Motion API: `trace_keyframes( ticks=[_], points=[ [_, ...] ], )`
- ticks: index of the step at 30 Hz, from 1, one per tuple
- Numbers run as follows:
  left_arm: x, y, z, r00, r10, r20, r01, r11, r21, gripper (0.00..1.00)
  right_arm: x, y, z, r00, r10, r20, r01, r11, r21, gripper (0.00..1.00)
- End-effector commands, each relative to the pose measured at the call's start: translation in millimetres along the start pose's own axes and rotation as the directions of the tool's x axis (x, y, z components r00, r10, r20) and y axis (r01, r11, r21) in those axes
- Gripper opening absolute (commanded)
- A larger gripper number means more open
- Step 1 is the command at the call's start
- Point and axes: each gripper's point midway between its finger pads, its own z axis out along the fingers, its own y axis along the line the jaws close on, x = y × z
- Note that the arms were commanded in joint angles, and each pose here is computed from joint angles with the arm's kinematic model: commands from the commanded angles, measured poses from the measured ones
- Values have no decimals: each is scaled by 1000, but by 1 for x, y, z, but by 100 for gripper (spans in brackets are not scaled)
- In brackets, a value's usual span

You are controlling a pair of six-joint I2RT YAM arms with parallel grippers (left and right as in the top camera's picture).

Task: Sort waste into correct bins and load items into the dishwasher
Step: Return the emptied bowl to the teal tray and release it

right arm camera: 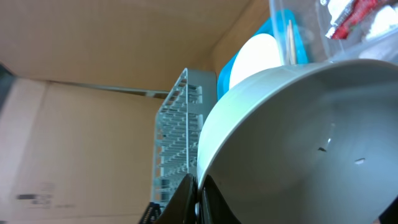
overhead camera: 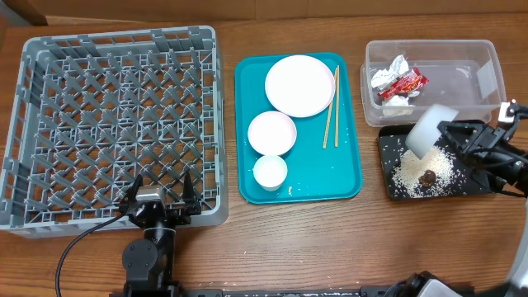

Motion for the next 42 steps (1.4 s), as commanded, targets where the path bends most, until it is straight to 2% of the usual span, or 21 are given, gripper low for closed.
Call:
trace_keyframes(
  ticks=[1,7,13,18,23,28,32,39,42],
  points=[
    [-1,1,0,1000,26,8,-26,1000,0,100,3,19,6,999,-40,-11,40,997,66,4],
    [-1,1,0,1000,26,8,-26,1000,0,100,40,37,58,979,-115,-167,150,966,210,4],
    [-1,1,0,1000,26,8,-26,1000,0,100,70,56,98,950,-211,-232,289,878,383,4],
    [-1,1,0,1000,26,8,-26,1000,0,100,101,47,123,928,-236,-287,356,789,501,4],
    [-1,1,0,1000,26,8,-26,1000,0,100,130,24,147,897,-208,-391,408,730,548,4],
    [-1,1,0,1000,26,8,-26,1000,0,100,158,-6,172,826,-192,-529,505,669,546,4],
    [-1,1,0,1000,26,8,-26,1000,0,100,171,-30,184,798,-172,-578,547,610,573,4],
    [-1,1,0,1000,26,8,-26,1000,0,100,186,-50,202,772,-150,-618,572,590,571,4],
    [-1,1,0,1000,26,8,-26,1000,0,100,187,-52,203,770,-145,-621,572,587,573,13]
  ],
)
